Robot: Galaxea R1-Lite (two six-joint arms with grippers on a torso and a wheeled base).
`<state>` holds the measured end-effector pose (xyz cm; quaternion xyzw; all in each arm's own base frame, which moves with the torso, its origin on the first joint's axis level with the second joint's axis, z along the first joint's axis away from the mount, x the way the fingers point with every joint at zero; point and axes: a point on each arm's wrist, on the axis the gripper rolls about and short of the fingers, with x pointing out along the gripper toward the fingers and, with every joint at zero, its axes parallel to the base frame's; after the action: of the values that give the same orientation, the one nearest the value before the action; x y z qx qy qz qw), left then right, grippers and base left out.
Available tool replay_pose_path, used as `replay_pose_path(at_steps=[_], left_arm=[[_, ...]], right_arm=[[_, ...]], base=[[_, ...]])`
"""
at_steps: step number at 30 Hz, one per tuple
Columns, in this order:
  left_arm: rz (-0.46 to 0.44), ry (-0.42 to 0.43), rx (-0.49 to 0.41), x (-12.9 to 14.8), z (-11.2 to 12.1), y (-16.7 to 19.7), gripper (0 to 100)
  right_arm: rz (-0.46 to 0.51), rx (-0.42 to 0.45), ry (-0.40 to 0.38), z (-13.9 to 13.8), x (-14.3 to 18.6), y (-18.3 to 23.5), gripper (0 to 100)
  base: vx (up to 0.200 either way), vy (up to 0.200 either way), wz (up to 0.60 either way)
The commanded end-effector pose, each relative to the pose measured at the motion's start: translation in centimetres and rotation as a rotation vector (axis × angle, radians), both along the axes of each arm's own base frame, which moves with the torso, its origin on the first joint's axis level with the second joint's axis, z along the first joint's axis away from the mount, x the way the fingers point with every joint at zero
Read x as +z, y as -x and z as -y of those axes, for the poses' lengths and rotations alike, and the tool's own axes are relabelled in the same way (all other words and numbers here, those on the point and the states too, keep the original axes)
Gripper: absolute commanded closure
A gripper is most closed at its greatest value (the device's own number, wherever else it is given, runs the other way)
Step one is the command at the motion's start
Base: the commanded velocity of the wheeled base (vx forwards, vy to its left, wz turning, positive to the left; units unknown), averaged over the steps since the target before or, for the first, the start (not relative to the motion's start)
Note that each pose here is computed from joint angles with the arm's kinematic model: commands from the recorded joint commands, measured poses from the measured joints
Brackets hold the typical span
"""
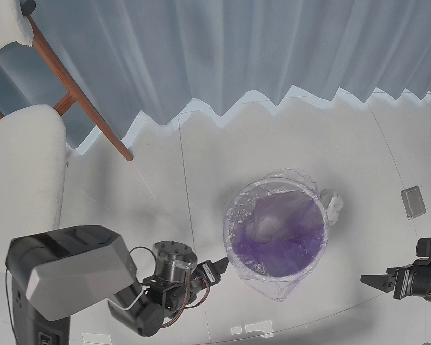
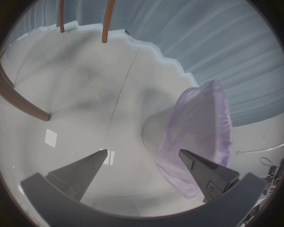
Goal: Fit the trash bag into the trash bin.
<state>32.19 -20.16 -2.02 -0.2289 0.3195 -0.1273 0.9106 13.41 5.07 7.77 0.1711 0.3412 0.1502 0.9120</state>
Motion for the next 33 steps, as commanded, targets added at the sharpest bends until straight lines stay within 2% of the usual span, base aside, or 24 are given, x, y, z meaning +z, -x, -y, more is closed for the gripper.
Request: replay_pose_path(at_steps=[1, 3, 4, 5, 6, 7, 8, 10, 11, 12, 13, 19, 24, 30, 31, 33], left_arm=[[0.153, 0.113, -0.001, 7.7, -5.1, 7.9, 0], [0.169, 0.126, 0.001, 8.4, -6.1, 9.5, 0], [0.195, 0.161, 0.011, 9.7, -7.9, 12.3, 0], [0.202, 0.169, 0.012, 9.9, -8.1, 12.7, 0], [0.234, 0.204, 0.023, 10.8, -9.5, 14.7, 0], [0.238, 0.21, 0.024, 10.9, -9.6, 14.9, 0], [0.268, 0.248, 0.059, 11.8, -10.7, 16.1, 0], [0.282, 0.311, 0.099, 12.6, -11.2, 16.4, 0], [0.288, 0.427, 0.153, 13.7, -11.7, 17.1, 0], [0.291, 0.453, 0.164, 14.0, -11.8, 17.4, 0], [0.303, 0.516, 0.187, 14.8, -12.2, 18.1, 0], [0.282, 0.489, 0.218, 14.9, -12.8, 19.2, 0], [0.288, 0.455, 0.297, 14.7, -13.1, 19.2, 0], [0.295, 0.477, 0.308, 14.8, -13.2, 19.3, 0], [0.288, 0.48, 0.314, 14.8, -13.3, 19.3, 0], [0.282, 0.499, 0.319, 14.8, -13.3, 19.3, 0]], right_arm=[[-0.083, -0.024, -0.006, -0.8, -1.0, -2.1, 0], [-0.1, -0.033, -0.012, -1.0, -1.2, -2.8, 0], [-0.134, -0.069, -0.048, -1.6, -1.6, -4.3, 0], [-0.139, -0.075, -0.057, -1.7, -1.6, -4.5, 0], [-0.169, -0.11, -0.107, -2.4, -1.8, -5.9, 0], [-0.171, -0.114, -0.11, -2.5, -1.8, -6.0, 0], [-0.205, -0.158, -0.159, -3.6, -2.2, -7.4, 0], [-0.221, -0.2, -0.185, -4.4, -2.6, -8.4, 0], [-0.234, -0.24, -0.204, -5.6, -3.1, -9.4, 0], [-0.235, -0.25, -0.209, -5.9, -3.2, -9.7, 0], [-0.247, -0.272, -0.215, -6.7, -3.7, -10.3, 0], [-0.265, -0.284, -0.206, -8.5, -5.6, -12.5, 0], [-0.259, -0.306, -0.188, -9.7, -7.4, -15.0, 0], [-0.227, -0.354, -0.15, -10.7, -9.0, -17.0, 0], [-0.222, -0.36, -0.148, -10.8, -9.0, -17.1, 100], [-0.224, -0.361, -0.148, -10.8, -8.8, -17.2, 100]], base=[[0.0, 0.0, 0.0], [0.0, 0.0, 0.0], [0.0, 0.0, 0.0], [0.0, 0.0, 0.0], [0.0, 0.0, 0.0], [0.0, 0.0, 0.0], [0.0, 0.0, 0.0], [0.0, 0.0, 0.0], [0.0, 0.0, 0.0], [0.0, 0.0, 0.0], [0.0, 0.0, 0.0], [0.0, 0.0, 0.0], [0.0, 0.0, 0.0], [0.0, 0.0, 0.0], [0.0, 0.0, 0.0], [0.0, 0.0, 0.0]])
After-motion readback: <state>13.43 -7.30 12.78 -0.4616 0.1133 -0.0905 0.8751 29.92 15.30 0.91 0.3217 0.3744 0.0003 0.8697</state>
